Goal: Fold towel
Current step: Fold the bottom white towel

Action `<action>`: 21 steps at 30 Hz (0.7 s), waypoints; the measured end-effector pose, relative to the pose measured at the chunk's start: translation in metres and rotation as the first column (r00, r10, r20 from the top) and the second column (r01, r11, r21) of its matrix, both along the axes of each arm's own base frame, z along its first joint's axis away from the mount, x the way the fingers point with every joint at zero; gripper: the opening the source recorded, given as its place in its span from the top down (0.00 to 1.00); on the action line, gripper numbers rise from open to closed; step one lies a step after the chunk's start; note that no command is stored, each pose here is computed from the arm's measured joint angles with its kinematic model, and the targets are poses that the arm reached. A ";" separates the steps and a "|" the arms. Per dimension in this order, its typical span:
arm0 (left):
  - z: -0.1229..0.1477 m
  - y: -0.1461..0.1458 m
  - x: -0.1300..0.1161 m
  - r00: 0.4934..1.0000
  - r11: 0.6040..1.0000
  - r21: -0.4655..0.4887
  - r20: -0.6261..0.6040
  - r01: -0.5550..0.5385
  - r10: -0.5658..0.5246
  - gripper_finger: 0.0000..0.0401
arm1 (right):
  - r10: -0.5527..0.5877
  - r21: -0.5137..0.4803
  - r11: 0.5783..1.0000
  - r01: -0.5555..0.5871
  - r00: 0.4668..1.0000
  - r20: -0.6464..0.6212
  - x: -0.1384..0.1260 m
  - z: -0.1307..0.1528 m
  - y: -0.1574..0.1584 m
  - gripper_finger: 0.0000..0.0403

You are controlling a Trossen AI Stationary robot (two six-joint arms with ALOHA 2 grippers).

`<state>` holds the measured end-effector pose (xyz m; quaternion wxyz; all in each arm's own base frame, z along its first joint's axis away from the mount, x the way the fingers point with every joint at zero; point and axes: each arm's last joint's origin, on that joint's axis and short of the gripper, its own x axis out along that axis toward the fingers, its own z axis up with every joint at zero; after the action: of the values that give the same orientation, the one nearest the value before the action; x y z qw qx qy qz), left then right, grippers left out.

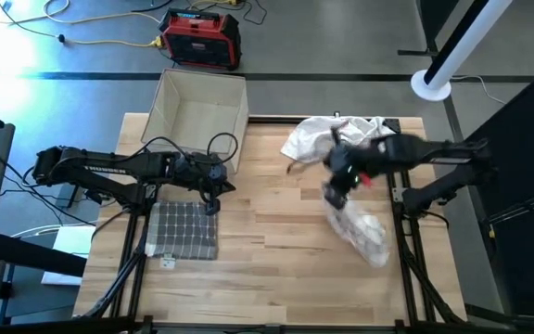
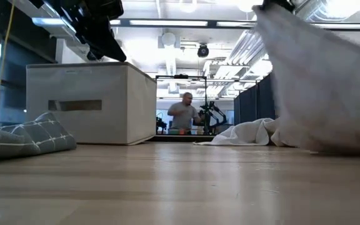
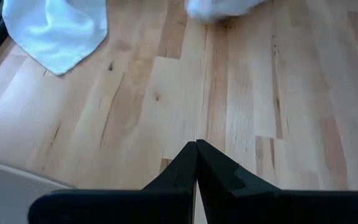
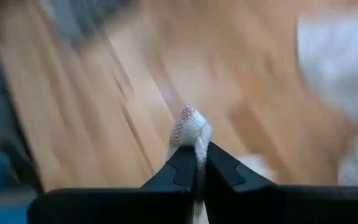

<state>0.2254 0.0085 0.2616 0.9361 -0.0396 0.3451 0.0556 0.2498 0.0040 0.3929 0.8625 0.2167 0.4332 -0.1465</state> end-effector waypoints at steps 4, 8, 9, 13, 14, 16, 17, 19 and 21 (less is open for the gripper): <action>0.000 0.000 0.000 1.000 1.000 0.001 0.000 0.001 -0.001 1.00 | -0.056 -0.087 0.993 0.080 0.965 0.256 0.000 0.050 -0.013 1.00; 0.001 0.000 0.001 1.000 1.000 0.014 0.011 0.011 -0.011 1.00 | -0.112 -0.148 0.969 0.199 0.884 0.455 -0.008 0.091 -0.022 1.00; 0.001 0.000 0.001 1.000 1.000 0.014 0.014 0.012 -0.012 1.00 | -0.123 -0.158 0.961 0.228 0.862 0.493 -0.010 0.099 -0.023 1.00; 0.001 0.000 0.001 1.000 1.000 0.007 0.014 0.021 -0.022 1.00 | -0.169 -0.173 0.933 0.316 0.807 0.566 -0.019 0.119 -0.024 1.00; 0.001 -0.001 0.001 1.000 1.000 0.006 0.014 0.024 -0.024 1.00 | -0.183 -0.154 0.934 0.322 0.802 0.569 -0.020 0.119 -0.023 1.00; 0.001 -0.001 0.001 1.000 1.000 0.005 0.013 0.024 -0.024 1.00 | -0.222 -0.108 0.938 0.330 0.809 0.544 -0.021 0.115 -0.020 1.00; 0.001 -0.001 0.001 1.000 1.000 0.005 0.014 0.025 -0.025 1.00 | -0.243 -0.083 0.940 0.331 0.821 0.517 -0.022 0.112 -0.018 1.00; -0.001 -0.001 0.001 1.000 1.000 0.005 0.008 0.025 -0.025 1.00 | -0.298 -0.031 0.939 0.344 0.853 0.429 -0.019 0.100 -0.013 1.00; -0.005 -0.001 0.000 1.000 0.999 0.010 -0.005 0.030 -0.030 1.00 | -0.352 0.001 0.930 0.368 0.890 0.291 -0.017 0.083 -0.006 1.00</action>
<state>0.2249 0.0078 0.2562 0.9361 -0.0296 0.3478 0.0432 0.2332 -0.0021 0.4762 0.8794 0.2886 0.2521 -0.2825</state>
